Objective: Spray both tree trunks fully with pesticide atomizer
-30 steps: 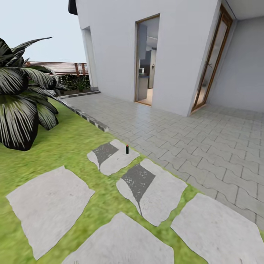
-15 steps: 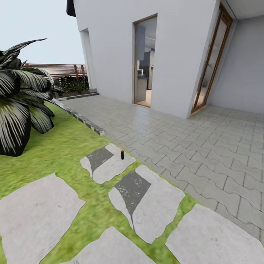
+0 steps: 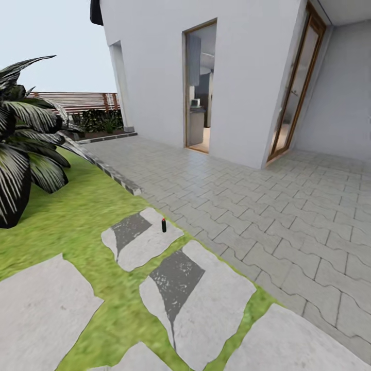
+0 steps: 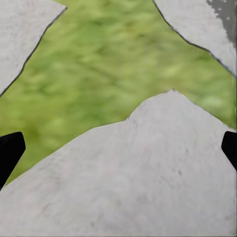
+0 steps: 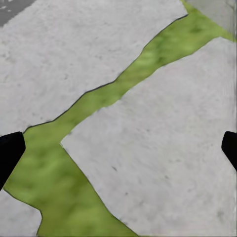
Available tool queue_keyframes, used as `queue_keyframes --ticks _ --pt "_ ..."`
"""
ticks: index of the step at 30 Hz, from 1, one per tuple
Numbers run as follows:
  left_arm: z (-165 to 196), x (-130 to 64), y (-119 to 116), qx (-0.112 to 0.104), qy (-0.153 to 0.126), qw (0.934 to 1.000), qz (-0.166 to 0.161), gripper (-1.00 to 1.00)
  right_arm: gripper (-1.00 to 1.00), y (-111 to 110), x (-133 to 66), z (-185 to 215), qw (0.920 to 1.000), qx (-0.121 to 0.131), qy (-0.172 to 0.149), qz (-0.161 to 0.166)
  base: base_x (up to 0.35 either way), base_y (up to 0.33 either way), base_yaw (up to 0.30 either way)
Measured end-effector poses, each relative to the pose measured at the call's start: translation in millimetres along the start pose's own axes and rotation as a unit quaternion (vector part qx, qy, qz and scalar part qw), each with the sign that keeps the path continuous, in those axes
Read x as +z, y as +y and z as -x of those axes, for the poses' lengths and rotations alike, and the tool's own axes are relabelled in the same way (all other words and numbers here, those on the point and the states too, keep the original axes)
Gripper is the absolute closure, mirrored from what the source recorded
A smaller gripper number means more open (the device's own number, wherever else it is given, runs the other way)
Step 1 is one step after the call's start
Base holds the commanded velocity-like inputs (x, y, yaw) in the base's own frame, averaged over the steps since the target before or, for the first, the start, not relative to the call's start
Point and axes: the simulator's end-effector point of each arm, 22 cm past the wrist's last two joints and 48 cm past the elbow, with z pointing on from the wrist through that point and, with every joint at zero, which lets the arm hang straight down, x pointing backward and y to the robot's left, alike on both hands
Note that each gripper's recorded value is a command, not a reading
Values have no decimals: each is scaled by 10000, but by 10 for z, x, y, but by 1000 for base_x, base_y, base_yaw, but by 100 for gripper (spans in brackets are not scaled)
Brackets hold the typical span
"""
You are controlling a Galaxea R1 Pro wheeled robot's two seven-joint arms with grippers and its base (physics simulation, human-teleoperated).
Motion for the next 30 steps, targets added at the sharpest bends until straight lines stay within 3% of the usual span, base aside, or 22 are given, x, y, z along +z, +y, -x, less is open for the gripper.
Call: queue_keyframes --ticks 30 --pt "-1 0 3 -3 0 10000 3 -100 -100 0 0 0 10000 1 -1 0 290 -206 0"
